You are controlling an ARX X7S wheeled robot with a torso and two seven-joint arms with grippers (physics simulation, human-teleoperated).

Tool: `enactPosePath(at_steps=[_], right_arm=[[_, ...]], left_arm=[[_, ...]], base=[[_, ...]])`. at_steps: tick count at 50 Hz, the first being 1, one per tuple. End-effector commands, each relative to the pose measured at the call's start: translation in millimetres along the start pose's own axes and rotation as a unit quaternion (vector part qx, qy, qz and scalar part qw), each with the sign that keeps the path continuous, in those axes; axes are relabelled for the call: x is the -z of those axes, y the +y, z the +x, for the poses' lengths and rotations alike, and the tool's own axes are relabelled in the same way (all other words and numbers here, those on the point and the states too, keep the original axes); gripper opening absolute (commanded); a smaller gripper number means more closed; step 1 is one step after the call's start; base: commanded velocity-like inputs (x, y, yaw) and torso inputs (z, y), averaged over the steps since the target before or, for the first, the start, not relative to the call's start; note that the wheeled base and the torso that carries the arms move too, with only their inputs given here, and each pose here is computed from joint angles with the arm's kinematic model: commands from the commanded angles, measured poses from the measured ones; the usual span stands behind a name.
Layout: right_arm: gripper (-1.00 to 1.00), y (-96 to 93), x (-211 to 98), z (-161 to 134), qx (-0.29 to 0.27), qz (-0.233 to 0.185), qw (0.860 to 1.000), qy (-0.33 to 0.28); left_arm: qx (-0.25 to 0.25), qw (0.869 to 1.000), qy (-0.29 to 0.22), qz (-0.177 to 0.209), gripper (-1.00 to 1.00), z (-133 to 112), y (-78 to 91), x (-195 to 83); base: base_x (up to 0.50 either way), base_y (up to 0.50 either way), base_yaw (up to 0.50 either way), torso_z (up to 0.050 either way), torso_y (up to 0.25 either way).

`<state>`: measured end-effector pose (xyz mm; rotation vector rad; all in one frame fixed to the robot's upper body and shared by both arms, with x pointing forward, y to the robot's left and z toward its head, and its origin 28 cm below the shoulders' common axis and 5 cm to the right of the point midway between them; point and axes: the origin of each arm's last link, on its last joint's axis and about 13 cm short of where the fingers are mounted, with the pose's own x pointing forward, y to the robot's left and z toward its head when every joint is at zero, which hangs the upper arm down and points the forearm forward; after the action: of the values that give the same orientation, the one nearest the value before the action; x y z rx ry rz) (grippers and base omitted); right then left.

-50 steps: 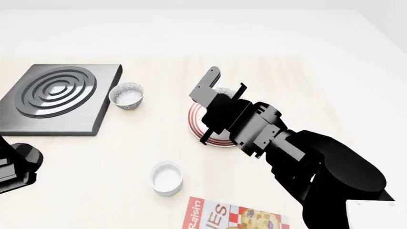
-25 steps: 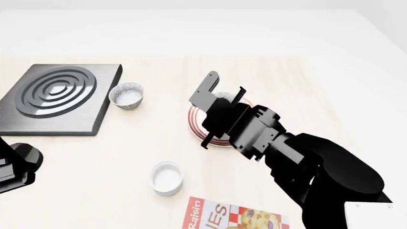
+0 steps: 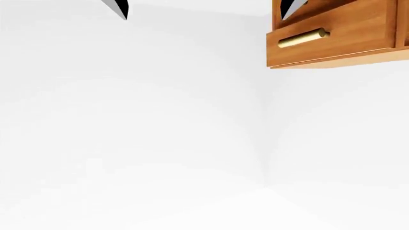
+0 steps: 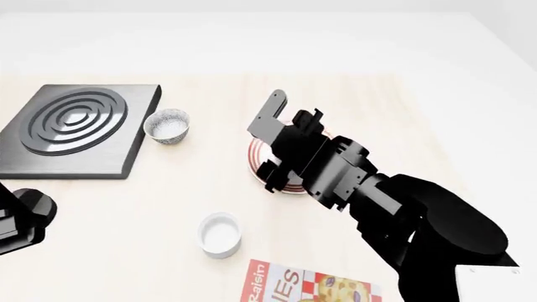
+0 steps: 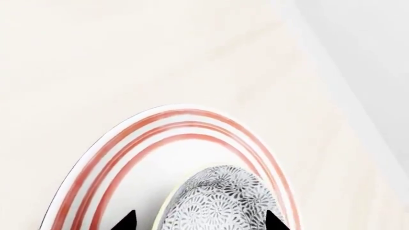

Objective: Pick the akita bowl next to the cookies box and place it on the plate.

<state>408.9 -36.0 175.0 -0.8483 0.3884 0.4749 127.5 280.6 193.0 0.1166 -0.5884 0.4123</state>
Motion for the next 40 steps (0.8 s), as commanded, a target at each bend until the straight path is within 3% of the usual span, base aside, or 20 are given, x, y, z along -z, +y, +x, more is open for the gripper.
enactPosePath(at_steps=[1, 7, 11, 17, 28, 31, 36, 37, 40], right_arm=[[1.00, -10.8, -11.7, -4.1, -0.001, 0.013, 1.000, -0.028], [1.00, -31.3, -28.4, -12.8, -0.003, 0.043, 0.997, -0.064], [1.00, -56.6, -45.3, -25.0, -0.015, 0.114, 0.986, -0.118], [1.00, -87.0, -53.6, -47.5, -0.001, 0.154, 0.975, -0.163], [1.00, -123.5, -39.3, -115.0, 0.083, 0.148, 0.961, -0.220], [1.00, -128.2, -34.0, -135.6, 0.113, 0.149, 0.951, -0.248], [1.00, -131.2, -17.3, -191.6, 0.172, 0.160, 0.920, -0.313], [1.00, -130.8, -17.2, -191.9, 0.172, 0.160, 0.920, -0.313], [1.00, -127.1, -9.5, -225.4, 0.209, 0.154, 0.899, -0.351]], left_arm=[[0.000, 1.000, 0.000, 0.000, 1.00, -0.2, -0.1, -0.5], [0.001, 1.000, 0.000, 0.000, 1.00, 0.2, -0.2, -0.6], [0.001, 1.000, 0.000, 0.000, 1.00, 0.1, -0.2, -0.7], [0.002, 1.000, -0.002, -0.001, 1.00, 0.1, -0.2, -2.1], [0.002, 1.000, -0.005, -0.001, 1.00, 0.0, -0.2, -4.1], [0.005, 1.000, -0.005, 0.000, 1.00, 0.4, -1.8, -3.7], [0.009, 1.000, -0.005, -0.001, 1.00, 0.2, -3.0, -3.1], [0.009, 1.000, -0.004, -0.001, 1.00, 0.2, -3.1, -2.8], [0.010, 1.000, -0.004, -0.001, 1.00, 0.0, -3.4, -3.1]], base=[[0.00, 0.00, 0.00, 0.000, 0.000], [0.00, 0.00, 0.00, 0.000, 0.000], [0.00, 0.00, 0.00, 0.000, 0.000], [0.00, 0.00, 0.00, 0.000, 0.000], [0.00, 0.00, 0.00, 0.000, 0.000], [0.00, 0.00, 0.00, 0.000, 0.000], [0.00, 0.00, 0.00, 0.000, 0.000], [0.00, 0.00, 0.00, 0.000, 0.000], [0.00, 0.00, 0.00, 0.000, 0.000]])
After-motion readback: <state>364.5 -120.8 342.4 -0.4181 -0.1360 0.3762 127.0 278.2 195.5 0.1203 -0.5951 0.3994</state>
